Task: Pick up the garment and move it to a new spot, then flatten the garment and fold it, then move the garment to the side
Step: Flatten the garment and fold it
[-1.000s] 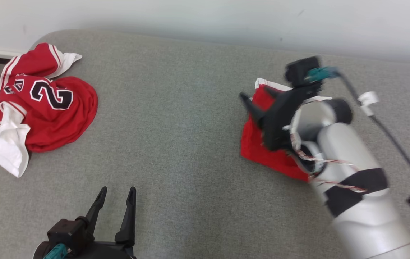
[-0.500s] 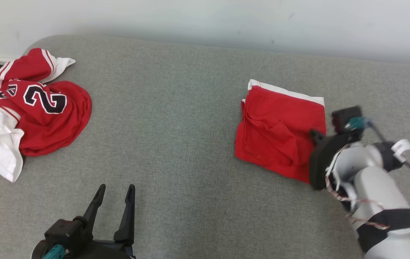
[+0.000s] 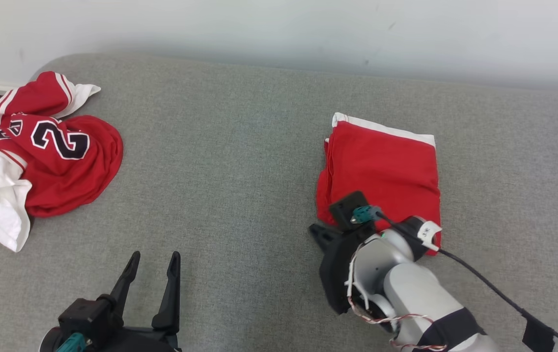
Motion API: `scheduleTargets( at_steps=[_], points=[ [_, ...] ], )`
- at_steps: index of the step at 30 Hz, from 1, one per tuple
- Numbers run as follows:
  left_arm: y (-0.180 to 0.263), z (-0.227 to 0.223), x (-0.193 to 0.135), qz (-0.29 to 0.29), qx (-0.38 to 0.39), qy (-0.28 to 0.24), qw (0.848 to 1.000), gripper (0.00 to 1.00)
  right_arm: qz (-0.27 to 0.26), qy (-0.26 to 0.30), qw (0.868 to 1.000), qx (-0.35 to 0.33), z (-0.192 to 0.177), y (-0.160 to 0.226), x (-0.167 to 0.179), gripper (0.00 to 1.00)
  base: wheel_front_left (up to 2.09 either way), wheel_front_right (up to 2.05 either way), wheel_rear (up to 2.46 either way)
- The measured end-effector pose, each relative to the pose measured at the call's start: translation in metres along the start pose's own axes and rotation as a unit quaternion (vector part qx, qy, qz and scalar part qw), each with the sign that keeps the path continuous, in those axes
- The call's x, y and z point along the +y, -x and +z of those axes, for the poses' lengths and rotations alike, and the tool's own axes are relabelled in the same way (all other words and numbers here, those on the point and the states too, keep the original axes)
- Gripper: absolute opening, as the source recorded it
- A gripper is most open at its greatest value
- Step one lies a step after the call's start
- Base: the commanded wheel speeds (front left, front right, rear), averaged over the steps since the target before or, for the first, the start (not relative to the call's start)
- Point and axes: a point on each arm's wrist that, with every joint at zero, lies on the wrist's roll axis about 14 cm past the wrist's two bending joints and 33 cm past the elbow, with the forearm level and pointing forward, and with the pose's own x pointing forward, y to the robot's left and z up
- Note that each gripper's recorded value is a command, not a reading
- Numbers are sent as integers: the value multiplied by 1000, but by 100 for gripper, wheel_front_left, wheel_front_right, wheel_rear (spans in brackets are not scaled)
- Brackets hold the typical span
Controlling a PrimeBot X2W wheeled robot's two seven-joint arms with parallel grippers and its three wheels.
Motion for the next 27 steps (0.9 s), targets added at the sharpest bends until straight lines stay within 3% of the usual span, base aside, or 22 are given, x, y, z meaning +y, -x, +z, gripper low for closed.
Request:
scheduleTargets(
  at_steps=[3, 4, 5, 9, 13, 18, 27],
  points=[
    [1, 2, -2, -3, -3, 1, 1000, 100, 26, -1, 1000, -2, 3, 1, 19, 0, 0, 0, 0],
    [1, 3, -3, -4, -6, 2, 1000, 100, 33, -3, 999, -8, 6, 2, 24, 31, 0, 0, 0],
    [1, 4, -3, -3, -8, 2, 1000, 100, 39, -11, 999, -21, 13, 3, 27, 100, 0, 0, 0],
    [3, 17, -3, 0, -38, -2, 999, 100, 23, -44, 994, -98, 47, 17, 14, 100, 0, 0, 0],
    [6, 34, 0, 7, -76, -9, 997, 100, -38, -97, 981, -164, 53, 46, -25, 100, 0, 0, 0],
    [17, 47, 1, 13, -106, -30, 994, 100, -146, -149, 950, -231, 35, 108, -75, 100, 0, 0, 0],
    [23, 34, -14, -18, -91, -32, 995, 100, -256, -206, 913, -242, -29, 181, -108, 100, 0, 0, 0]
  ],
)
